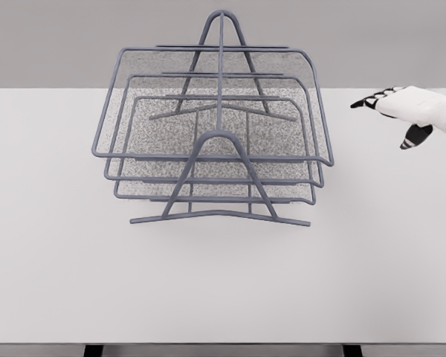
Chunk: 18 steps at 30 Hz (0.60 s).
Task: Pull out the upper folder box with right arm
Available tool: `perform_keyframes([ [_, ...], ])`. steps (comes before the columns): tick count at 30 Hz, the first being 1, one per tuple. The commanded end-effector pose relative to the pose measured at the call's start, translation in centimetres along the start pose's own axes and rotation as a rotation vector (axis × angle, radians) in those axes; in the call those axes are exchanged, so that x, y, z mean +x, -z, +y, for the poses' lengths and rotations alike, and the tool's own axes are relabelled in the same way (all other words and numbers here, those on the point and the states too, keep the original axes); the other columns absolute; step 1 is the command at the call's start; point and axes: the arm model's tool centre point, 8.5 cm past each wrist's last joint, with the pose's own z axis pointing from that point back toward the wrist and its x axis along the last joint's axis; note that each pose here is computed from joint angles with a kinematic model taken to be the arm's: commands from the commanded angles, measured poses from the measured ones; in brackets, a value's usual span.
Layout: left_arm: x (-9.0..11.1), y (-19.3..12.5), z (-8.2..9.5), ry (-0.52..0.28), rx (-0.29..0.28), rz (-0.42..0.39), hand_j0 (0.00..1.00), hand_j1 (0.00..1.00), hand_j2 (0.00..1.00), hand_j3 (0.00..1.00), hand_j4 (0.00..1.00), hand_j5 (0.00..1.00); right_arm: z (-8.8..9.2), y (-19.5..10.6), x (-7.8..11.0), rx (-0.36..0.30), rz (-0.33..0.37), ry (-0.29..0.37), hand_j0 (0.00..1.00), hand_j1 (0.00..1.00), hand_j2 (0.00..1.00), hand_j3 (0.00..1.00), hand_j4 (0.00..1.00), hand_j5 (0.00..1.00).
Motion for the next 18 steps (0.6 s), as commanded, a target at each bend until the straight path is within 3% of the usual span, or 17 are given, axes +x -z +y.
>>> perform_keyframes([
  [1,0.0,0.0,0.0,0.000,0.001,0.000,1.00,1.00,1.00,1.00,1.00,1.00,0.3,1.1,0.1,0.006,-0.003,-0.004,1.00,1.00,1.00,1.00,1.00,1.00],
  [2,0.0,0.0,0.0,0.000,0.000,0.000,1.00,1.00,1.00,1.00,1.00,1.00,-1.5,0.1,-0.5,-0.066,-0.010,0.006,1.00,1.00,1.00,1.00,1.00,1.00],
  [3,0.0,0.0,0.0,0.000,0.001,0.000,1.00,1.00,1.00,1.00,1.00,1.00,-3.7,-0.6,-0.1,-0.160,-0.075,-0.011,1.00,1.00,1.00,1.00,1.00,1.00],
  [4,0.0,0.0,0.0,0.000,0.001,0.000,1.00,1.00,1.00,1.00,1.00,1.00,-4.0,-0.7,0.2,-0.170,-0.111,-0.041,1.00,1.00,1.00,1.00,1.00,1.00],
  [6,0.0,0.0,0.0,0.000,0.001,0.000,1.00,1.00,1.00,1.00,1.00,1.00,-4.3,-1.4,0.1,-0.169,-0.157,-0.200,1.00,1.00,1.00,1.00,1.00,1.00],
  [7,0.0,0.0,0.0,0.002,0.001,0.000,1.00,1.00,1.00,1.00,1.00,1.00,-4.4,-0.3,1.8,-0.185,-0.221,-0.213,1.00,1.00,1.00,1.00,1.00,1.00],
  [9,0.0,0.0,0.0,0.002,0.001,0.000,1.00,1.00,1.00,1.00,1.00,1.00,-5.2,0.8,4.2,-0.230,-0.281,-0.204,1.00,1.00,1.00,1.00,1.00,1.00],
  [10,0.0,0.0,0.0,0.000,0.001,0.000,1.00,1.00,1.00,1.00,1.00,1.00,-6.1,-0.2,3.5,-0.297,-0.288,-0.155,1.00,1.00,1.00,1.00,1.00,1.00],
  [12,0.0,0.0,0.0,0.002,0.001,0.000,1.00,1.00,1.00,1.00,1.00,1.00,-6.0,-2.7,0.8,-0.401,-0.233,-0.070,1.00,1.00,1.00,1.00,1.00,1.00],
  [16,0.0,0.0,0.0,0.000,0.001,0.000,1.00,1.00,1.00,1.00,1.00,1.00,-5.4,-2.8,0.8,-0.403,-0.232,-0.057,1.00,1.00,1.00,1.00,1.00,1.00],
  [18,0.0,0.0,0.0,0.000,0.001,0.000,1.00,1.00,1.00,1.00,1.00,1.00,-5.6,-2.2,2.7,-0.402,-0.275,-0.084,1.00,1.00,1.00,1.00,1.00,1.00],
])
